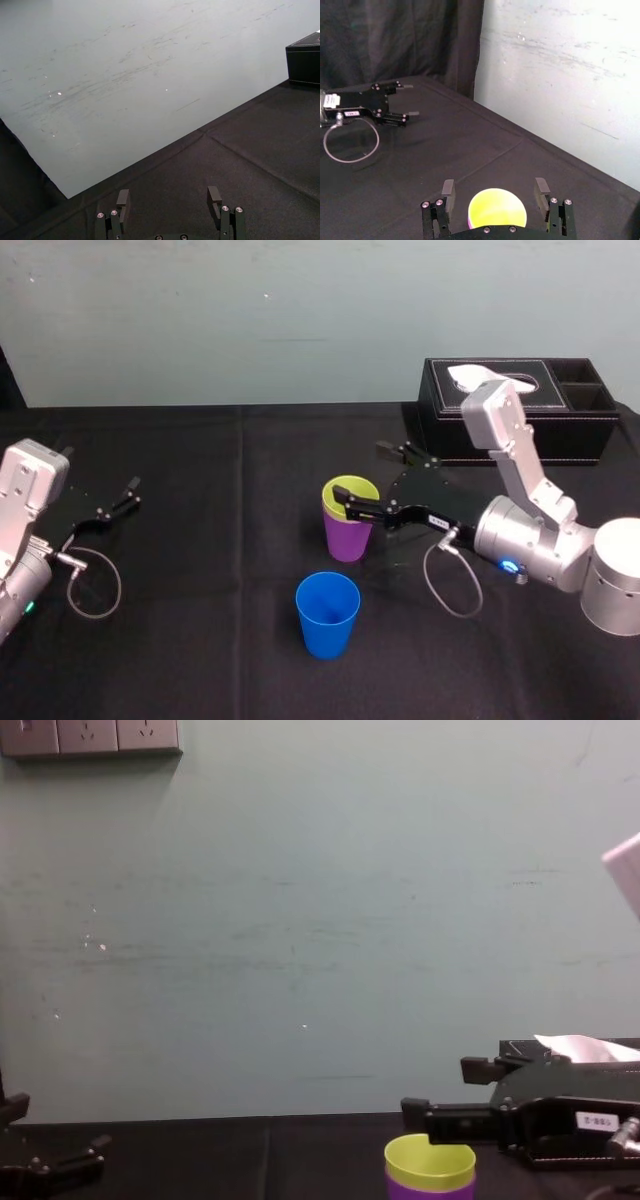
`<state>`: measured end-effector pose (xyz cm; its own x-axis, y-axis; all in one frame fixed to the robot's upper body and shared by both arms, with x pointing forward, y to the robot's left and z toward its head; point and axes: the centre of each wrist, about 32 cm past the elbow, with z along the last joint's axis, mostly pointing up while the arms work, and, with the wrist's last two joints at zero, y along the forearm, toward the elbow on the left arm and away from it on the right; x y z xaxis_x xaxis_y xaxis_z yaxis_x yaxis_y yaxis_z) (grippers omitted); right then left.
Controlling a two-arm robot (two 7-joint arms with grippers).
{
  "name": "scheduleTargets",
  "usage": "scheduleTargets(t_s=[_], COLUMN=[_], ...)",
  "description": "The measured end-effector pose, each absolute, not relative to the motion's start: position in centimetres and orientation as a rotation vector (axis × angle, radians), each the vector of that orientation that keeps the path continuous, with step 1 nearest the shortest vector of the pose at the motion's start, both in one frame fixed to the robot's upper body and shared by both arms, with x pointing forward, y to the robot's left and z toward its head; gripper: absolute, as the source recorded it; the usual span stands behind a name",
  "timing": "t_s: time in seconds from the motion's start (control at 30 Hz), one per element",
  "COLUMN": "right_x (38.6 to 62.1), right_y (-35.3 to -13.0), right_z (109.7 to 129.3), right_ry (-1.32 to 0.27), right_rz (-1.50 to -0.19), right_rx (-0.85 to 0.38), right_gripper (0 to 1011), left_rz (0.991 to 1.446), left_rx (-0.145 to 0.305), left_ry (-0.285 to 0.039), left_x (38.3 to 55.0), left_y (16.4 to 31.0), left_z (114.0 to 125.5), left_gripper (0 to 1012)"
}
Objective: Stack the three plastic cups sequentially using one hand.
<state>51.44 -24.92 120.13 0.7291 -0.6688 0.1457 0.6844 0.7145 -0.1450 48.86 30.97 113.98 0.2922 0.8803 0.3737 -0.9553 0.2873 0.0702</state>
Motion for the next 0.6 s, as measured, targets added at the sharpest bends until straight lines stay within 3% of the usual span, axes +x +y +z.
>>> scheduleTargets(t_s=[0.6], right_x=[48.3], right_y=[-28.1], right_z=[121.3], right_ry=[-0.119], right_rz=[-0.721], right_rx=[-0.125], right_gripper=[1003], left_rz=[1.248], left_rx=[0.305], left_ry=[-0.285], left_x=[48.9], left_y=[31.0], left_z=[114.0], left_gripper=[1011])
